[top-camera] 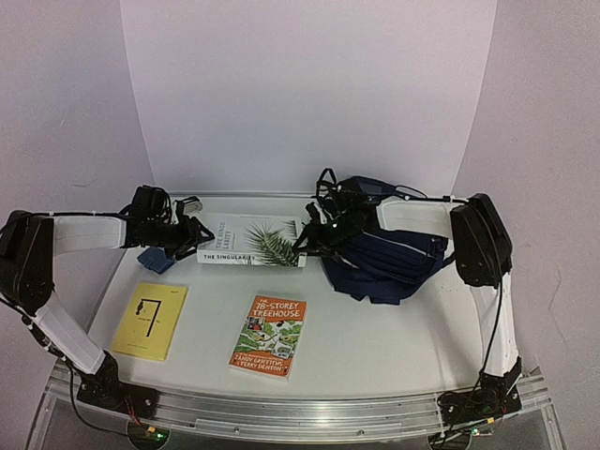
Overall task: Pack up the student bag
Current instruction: Pick up the book from the center of the board, then place the book at the center of the board.
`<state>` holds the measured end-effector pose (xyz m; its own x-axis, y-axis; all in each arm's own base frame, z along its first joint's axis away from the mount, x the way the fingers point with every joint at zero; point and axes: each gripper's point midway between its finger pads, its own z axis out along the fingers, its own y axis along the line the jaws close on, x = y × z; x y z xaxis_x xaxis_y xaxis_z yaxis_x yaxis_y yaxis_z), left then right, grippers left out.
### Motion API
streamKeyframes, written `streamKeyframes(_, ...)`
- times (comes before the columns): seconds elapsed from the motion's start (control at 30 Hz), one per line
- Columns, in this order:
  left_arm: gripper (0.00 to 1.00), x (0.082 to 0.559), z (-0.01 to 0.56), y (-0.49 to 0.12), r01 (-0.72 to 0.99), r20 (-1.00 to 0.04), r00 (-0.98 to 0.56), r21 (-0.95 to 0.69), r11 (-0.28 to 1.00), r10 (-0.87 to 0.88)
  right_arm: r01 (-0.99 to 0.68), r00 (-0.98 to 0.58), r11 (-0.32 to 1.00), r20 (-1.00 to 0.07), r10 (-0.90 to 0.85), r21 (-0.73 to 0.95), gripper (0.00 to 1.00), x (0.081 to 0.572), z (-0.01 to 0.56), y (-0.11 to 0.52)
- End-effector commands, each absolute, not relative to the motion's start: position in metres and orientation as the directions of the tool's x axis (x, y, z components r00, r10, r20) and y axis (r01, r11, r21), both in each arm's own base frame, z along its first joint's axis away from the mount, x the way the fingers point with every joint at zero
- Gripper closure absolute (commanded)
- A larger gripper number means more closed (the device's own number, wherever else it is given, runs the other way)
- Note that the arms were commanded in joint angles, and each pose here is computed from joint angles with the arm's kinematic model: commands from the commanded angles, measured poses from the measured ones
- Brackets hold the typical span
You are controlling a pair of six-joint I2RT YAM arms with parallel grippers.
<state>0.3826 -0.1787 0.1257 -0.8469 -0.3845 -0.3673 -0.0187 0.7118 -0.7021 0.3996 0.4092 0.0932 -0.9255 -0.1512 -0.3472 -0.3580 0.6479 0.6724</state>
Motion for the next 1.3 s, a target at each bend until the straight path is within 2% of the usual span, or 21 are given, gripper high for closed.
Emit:
streamKeyframes(0.0,0.45,0.333,0.143,-0.207,0.041,-0.325,-0.893,-0.749,0.661,-0.313,-0.499,-0.865,0.478,-0.451,-0.221,0.723,0.65,0.358,0.161,0.438)
streamKeyframes(0.2,0.46,0.289,0.133,-0.208,0.005,-0.276,-0.914,-0.742,0.67,-0.299,-0.502,-0.865,0.49,-0.392,-0.314,0.713,0.65,0.317,0.131,0.433)
streamKeyframes(0.4,0.45,0.259,0.09,-0.201,-0.093,-0.181,-0.926,-0.743,0.663,-0.333,-0.502,-0.864,0.582,-0.346,-0.365,0.639,0.66,0.308,0.08,0.413)
streamKeyframes(0.43,0.43,0.258,0.086,-0.199,-0.106,-0.177,-0.921,-0.743,0.661,-0.347,-0.505,-0.863,0.608,-0.34,-0.374,0.613,0.66,0.309,0.07,0.407)
streamKeyframes(0.63,0.14,0.256,0.076,-0.178,-0.195,-0.193,-0.867,-0.716,0.67,-0.459,-0.521,-0.854,0.683,-0.3,-0.426,0.513,0.68,0.309,0.033,0.386)
streamKeyframes(0.73,0.08,0.259,0.071,-0.172,-0.227,-0.188,-0.849,-0.714,0.663,-0.494,-0.532,-0.846,0.697,-0.296,-0.443,0.481,0.69,0.311,0.027,0.382)
streamKeyframes(1.03,0.09,0.278,0.075,-0.183,-0.138,-0.161,-0.843,-0.857,0.496,-0.514,-0.558,-0.83,0.705,-0.285,-0.479,0.439,0.7,0.311,0.016,0.375)
streamKeyframes(1.27,0.19,0.286,0.084,-0.195,-0.045,-0.18,-0.85,-0.912,0.408,-0.496,-0.558,-0.829,0.698,-0.274,-0.487,0.449,0.71,0.311,0.011,0.379)
